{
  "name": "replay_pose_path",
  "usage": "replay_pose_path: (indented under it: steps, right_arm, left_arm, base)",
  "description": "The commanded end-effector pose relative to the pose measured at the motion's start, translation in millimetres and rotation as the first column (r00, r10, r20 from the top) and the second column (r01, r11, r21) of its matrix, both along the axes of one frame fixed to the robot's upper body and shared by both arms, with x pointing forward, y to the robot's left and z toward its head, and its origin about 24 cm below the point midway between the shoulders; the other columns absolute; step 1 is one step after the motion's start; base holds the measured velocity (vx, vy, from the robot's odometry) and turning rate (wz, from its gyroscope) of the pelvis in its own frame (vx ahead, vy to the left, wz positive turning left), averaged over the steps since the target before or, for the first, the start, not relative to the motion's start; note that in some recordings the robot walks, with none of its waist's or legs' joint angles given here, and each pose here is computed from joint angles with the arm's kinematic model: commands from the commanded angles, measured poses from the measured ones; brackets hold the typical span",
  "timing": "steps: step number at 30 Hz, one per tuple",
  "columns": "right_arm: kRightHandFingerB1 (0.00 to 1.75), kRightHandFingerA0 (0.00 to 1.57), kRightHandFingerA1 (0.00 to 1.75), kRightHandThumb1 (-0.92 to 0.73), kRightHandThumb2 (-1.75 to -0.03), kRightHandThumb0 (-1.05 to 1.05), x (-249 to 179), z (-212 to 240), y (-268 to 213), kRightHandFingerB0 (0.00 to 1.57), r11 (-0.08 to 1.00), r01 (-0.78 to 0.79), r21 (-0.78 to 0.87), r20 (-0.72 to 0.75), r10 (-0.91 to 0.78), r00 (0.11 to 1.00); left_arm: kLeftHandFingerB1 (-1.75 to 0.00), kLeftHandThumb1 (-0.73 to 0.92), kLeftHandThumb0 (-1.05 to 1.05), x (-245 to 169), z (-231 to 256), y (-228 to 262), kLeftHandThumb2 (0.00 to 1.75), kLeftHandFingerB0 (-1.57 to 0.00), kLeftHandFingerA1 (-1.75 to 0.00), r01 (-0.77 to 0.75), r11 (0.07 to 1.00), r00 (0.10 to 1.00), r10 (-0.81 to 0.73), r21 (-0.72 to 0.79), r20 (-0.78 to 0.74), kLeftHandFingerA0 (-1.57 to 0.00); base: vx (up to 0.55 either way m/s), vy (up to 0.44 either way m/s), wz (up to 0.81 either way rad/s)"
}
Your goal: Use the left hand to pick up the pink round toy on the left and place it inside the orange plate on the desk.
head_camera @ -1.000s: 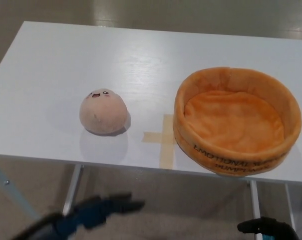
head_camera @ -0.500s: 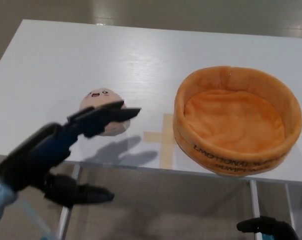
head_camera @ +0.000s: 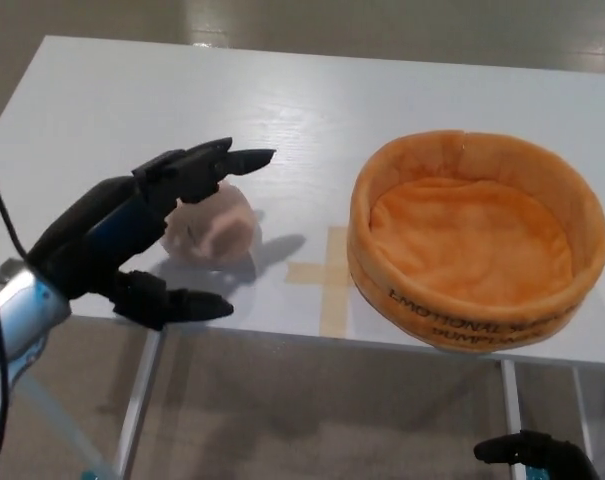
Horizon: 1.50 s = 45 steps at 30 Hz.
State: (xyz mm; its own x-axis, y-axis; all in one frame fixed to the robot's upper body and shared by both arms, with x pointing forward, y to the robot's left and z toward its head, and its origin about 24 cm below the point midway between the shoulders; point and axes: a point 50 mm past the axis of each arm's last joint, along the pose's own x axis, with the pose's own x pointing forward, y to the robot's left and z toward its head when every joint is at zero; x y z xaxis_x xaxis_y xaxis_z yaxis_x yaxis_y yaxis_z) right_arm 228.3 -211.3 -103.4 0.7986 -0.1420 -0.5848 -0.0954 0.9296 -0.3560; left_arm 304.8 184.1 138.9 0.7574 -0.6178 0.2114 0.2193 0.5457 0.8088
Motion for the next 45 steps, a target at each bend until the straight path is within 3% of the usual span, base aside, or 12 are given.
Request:
replay_pose_path:
  steps: [1, 6, 8, 20, 21, 25, 30, 33, 35, 36, 39, 45]
  right_arm:
    - [0.78, 0.72, 0.94, -0.59, -0.59, -0.10, -3.8, -3.3, -1.2, 0.65, 1.000, 0.000, 0.000, -0.034, 0.000, 0.999]
    - [0.80, 0.80, 0.93, -0.44, -0.82, -0.17, -3.7, -3.2, -0.7, 0.66, 1.000, -0.009, -0.007, -0.033, 0.009, 0.999]
    - [0.81, 0.75, 0.98, -0.57, -0.60, -0.12, -3.9, -3.3, -0.7, 0.68, 1.000, -0.010, 0.000, -0.033, 0.010, 0.999]
    - [0.78, 0.78, 0.97, -0.59, -0.57, -0.12, -3.8, -3.1, -0.5, 0.68, 1.000, -0.024, -0.008, -0.032, 0.024, 0.999]
    - [0.79, 0.80, 0.93, -0.46, -0.82, -0.18, -3.8, -3.1, -0.4, 0.66, 1.000, -0.022, -0.003, -0.033, 0.021, 0.999]
    - [0.81, 0.78, 0.99, -0.58, -0.60, -0.12, -3.6, -3.1, 0.1, 0.70, 1.000, -0.020, 0.006, -0.032, 0.020, 0.999]
    - [0.79, 0.77, 0.91, -0.45, -0.82, -0.19, -2.5, -2.9, -0.1, 0.66, 1.000, -0.021, 0.001, -0.040, 0.021, 0.999]
    - [0.80, 0.77, 0.97, -0.59, -0.58, -0.11, -1.8, -2.5, 0.4, 0.70, 1.000, -0.019, 0.001, -0.036, 0.019, 0.999]
    - [0.80, 0.78, 0.98, -0.59, -0.58, -0.11, -1.5, -2.2, 0.7, 0.69, 1.000, -0.024, 0.003, -0.034, 0.024, 0.999]
    - [0.80, 0.81, 0.94, -0.46, -0.82, -0.19, -1.4, -2.4, 0.7, 0.67, 1.000, -0.025, 0.001, -0.039, 0.025, 0.999]
    - [0.80, 0.76, 0.94, -0.59, -0.58, -0.12, -1.3, -2.2, 1.5, 0.69, 0.999, -0.032, 0.005, -0.033, 0.033, 0.999]
    - [0.80, 0.79, 0.92, -0.45, -0.82, -0.19, -1.3, -2.2, 2.1, 0.68, 0.999, -0.036, 0.002, -0.032, 0.036, 0.999]
  left_arm:
    - [-0.35, 0.37, -0.20, 14.6, -6.7, -3.7, 0.67, -0.07, -0.15, -0.067, 0.993, 0.995, 0.060, 0.101, 0.079, 0.00]
    - [-0.29, 0.43, -0.21, 30.3, -16.2, -3.0, 0.53, -0.12, -0.20, -0.135, 0.978, 0.989, 0.124, 0.161, 0.075, 0.00]
    - [-0.29, 0.43, -0.22, 32.9, -18.1, -2.5, 0.52, -0.11, -0.19, -0.148, 0.973, 0.988, 0.137, 0.178, 0.074, 0.00]
    - [-0.35, 0.39, -0.25, 53.9, -38.6, 4.6, 0.65, -0.08, -0.16, -0.226, 0.948, 0.973, 0.232, 0.225, 0.001, -0.04]
    - [-0.35, 0.38, -0.25, 54.4, -39.9, 5.1, 0.63, -0.08, -0.17, -0.230, 0.947, 0.972, 0.236, 0.225, -0.003, -0.05]
    - [-0.36, 0.39, -0.29, 56.0, -45.1, 6.2, 0.64, -0.09, -0.16, -0.239, 0.945, 0.969, 0.248, 0.224, -0.015, -0.05]
    - [-0.35, 0.39, -0.32, 57.4, -49.0, 6.4, 0.64, -0.08, -0.17, -0.247, 0.941, 0.965, 0.260, 0.231, -0.025, -0.06]
    - [-0.31, 0.46, -0.28, 58.4, -50.3, 6.0, 0.56, -0.14, -0.22, -0.255, 0.933, 0.963, 0.269, 0.254, -0.023, -0.05]
    - [-0.47, 0.48, -0.22, 59.4, -51.6, 5.7, 0.94, 0.00, -0.49, -0.253, 0.927, 0.961, 0.274, 0.276, -0.037, 0.00]
    - [-0.32, 0.50, -0.36, 59.9, -52.3, 5.5, 0.61, -0.12, -0.32, -0.252, 0.924, 0.960, 0.275, 0.287, -0.044, -0.12]
    - [-0.35, 0.68, -0.23, 60.3, -54.6, 4.2, 0.61, -0.49, -0.40, -0.224, 0.930, 0.960, 0.262, 0.290, -0.098, -0.62]
    - [-0.60, 0.71, -0.22, 61.3, -60.6, 3.0, 0.70, -0.97, -0.72, -0.190, 0.939, 0.945, 0.253, 0.287, -0.205, -1.08]
  base:
    - [0.00, 0.000, 0.00]
    - [0.00, 0.000, 0.00]
    - [0.00, 0.000, 0.00]
    - [0.00, 0.000, 0.00]
    - [0.00, 0.000, 0.00]
    - [0.00, 0.000, 0.00]
    - [0.00, 0.000, 0.00]
    - [0.00, 0.000, 0.00]
    - [0.00, 0.000, 0.00]
    - [0.00, 0.000, 0.00]
    - [0.00, 0.000, 0.00]
    - [0.00, 0.000, 0.00]
